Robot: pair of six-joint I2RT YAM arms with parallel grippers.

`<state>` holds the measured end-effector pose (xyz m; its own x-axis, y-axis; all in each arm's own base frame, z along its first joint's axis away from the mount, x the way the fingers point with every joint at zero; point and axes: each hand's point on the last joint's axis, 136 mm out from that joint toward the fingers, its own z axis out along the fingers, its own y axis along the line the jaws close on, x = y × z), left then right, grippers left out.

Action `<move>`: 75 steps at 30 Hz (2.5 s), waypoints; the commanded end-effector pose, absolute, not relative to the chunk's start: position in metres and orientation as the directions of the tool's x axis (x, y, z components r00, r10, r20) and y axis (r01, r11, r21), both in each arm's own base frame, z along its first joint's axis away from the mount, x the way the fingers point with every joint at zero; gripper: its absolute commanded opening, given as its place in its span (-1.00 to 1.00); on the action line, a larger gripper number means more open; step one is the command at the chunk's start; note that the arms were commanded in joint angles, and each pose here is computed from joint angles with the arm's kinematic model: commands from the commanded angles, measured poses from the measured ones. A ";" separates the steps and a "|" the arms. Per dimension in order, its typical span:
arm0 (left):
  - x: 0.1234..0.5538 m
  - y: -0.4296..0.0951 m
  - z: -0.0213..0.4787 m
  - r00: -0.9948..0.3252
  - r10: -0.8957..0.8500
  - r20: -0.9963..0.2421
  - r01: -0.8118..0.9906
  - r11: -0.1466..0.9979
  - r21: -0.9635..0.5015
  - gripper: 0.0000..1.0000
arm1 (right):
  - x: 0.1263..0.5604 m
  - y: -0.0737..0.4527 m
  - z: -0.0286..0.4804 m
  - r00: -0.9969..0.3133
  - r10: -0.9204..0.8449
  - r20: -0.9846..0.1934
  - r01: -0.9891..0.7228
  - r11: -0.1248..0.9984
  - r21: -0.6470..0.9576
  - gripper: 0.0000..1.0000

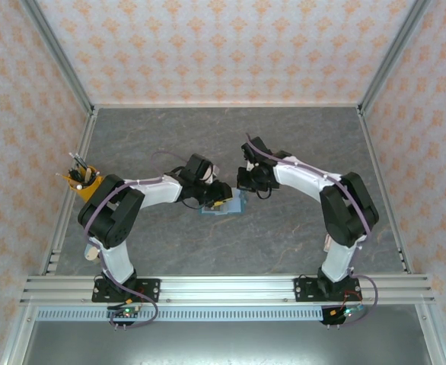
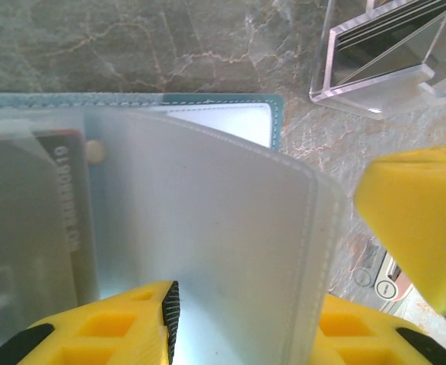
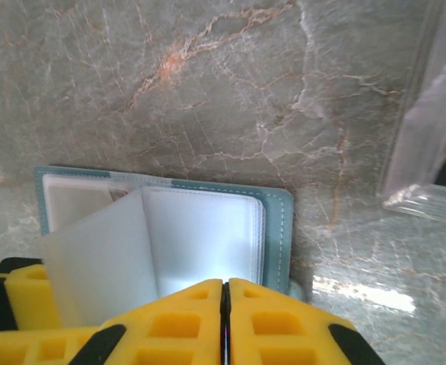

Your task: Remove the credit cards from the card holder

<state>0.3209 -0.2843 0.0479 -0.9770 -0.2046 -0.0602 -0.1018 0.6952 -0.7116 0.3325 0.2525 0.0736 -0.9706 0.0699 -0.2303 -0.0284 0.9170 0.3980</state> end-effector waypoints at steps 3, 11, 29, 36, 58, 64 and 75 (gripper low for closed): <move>0.326 -0.300 0.060 -0.979 -0.180 -0.097 -0.051 0.674 -0.737 -0.22 | 0.341 0.242 0.091 -0.947 0.125 -0.297 -0.005 0.916 0.401 -0.78; 0.325 -0.308 0.047 -0.980 -0.181 -0.084 -0.060 0.668 -0.742 -0.12 | 0.338 0.254 0.082 -0.966 0.091 -0.242 -0.023 0.902 0.432 -0.73; 0.317 -0.278 0.055 -0.972 -0.197 -0.131 -0.066 0.758 -0.649 -0.57 | 0.334 0.270 0.056 -0.988 0.010 -0.156 -0.053 0.918 0.394 -0.77; 0.316 -0.221 0.064 -0.949 -0.264 -0.171 -0.140 0.841 -0.522 -0.61 | 0.332 0.272 0.038 -0.993 -0.008 -0.117 -0.050 0.934 0.354 -0.78; 0.323 -0.221 0.039 -0.952 -0.293 -0.085 -0.206 0.823 -0.529 -0.18 | 0.325 0.266 0.021 -0.997 -0.028 -0.076 -0.050 0.950 0.308 -0.78; 0.322 -0.221 0.037 -0.954 -0.290 -0.078 -0.207 0.823 -0.529 -0.26 | 0.324 0.265 0.019 -0.997 -0.029 -0.069 -0.049 0.951 0.304 -0.78; 0.323 -0.233 0.045 -0.960 -0.272 -0.073 -0.178 0.787 -0.590 -0.32 | 0.324 0.265 0.018 -0.997 -0.031 -0.065 -0.049 0.952 0.303 -0.78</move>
<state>0.3180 -0.2210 0.0359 -0.9557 -0.2877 -0.0625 -0.2104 0.8159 -0.5386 0.3289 0.2706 0.0274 -0.9954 -0.0141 -0.0948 -0.0466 0.9354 0.3505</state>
